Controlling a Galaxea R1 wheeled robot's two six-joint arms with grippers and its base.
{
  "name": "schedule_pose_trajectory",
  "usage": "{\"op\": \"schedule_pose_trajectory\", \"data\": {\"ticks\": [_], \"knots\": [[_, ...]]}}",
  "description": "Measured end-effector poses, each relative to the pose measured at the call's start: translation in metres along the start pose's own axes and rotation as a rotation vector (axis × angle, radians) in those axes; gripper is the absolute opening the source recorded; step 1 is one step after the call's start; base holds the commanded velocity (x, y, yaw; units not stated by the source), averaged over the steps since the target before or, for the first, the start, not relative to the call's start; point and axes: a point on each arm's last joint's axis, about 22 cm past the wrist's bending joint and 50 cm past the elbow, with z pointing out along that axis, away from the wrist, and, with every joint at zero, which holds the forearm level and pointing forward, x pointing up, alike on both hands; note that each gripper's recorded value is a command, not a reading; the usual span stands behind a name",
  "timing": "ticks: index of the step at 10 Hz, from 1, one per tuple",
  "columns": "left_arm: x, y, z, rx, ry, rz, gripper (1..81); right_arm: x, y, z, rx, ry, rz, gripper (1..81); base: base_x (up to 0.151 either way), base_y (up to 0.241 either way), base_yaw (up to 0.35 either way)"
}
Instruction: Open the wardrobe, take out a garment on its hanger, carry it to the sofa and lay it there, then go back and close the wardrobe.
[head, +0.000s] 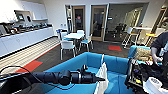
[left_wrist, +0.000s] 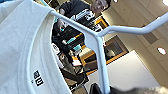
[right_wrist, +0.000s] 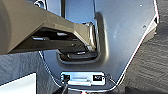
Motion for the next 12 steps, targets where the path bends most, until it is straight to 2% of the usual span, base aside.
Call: {"op": "schedule_pose_trajectory", "data": {"ticks": [4, 10, 12], "knots": [[0.002, -0.003, -0.001, 0.006, 0.005, 0.02, 1.0, -0.001, -0.004, 0.001, 0.004, -0.002, 0.0, 81.1, 0.02, 0.0, -0.031], [-0.002, -0.009, -0.005, 0.013, 0.012, 0.003, 1.0, 0.001, -0.003, 0.001, 0.004, 0.001, -0.002, 81.1, 0.0, 0.0, 0.0], [-0.002, -0.009, -0.005, 0.013, 0.012, 0.002, 1.0, 0.001, -0.003, 0.001, 0.004, 0.0, -0.001, 81.1, 0.078, 0.0, 0.0]]}}
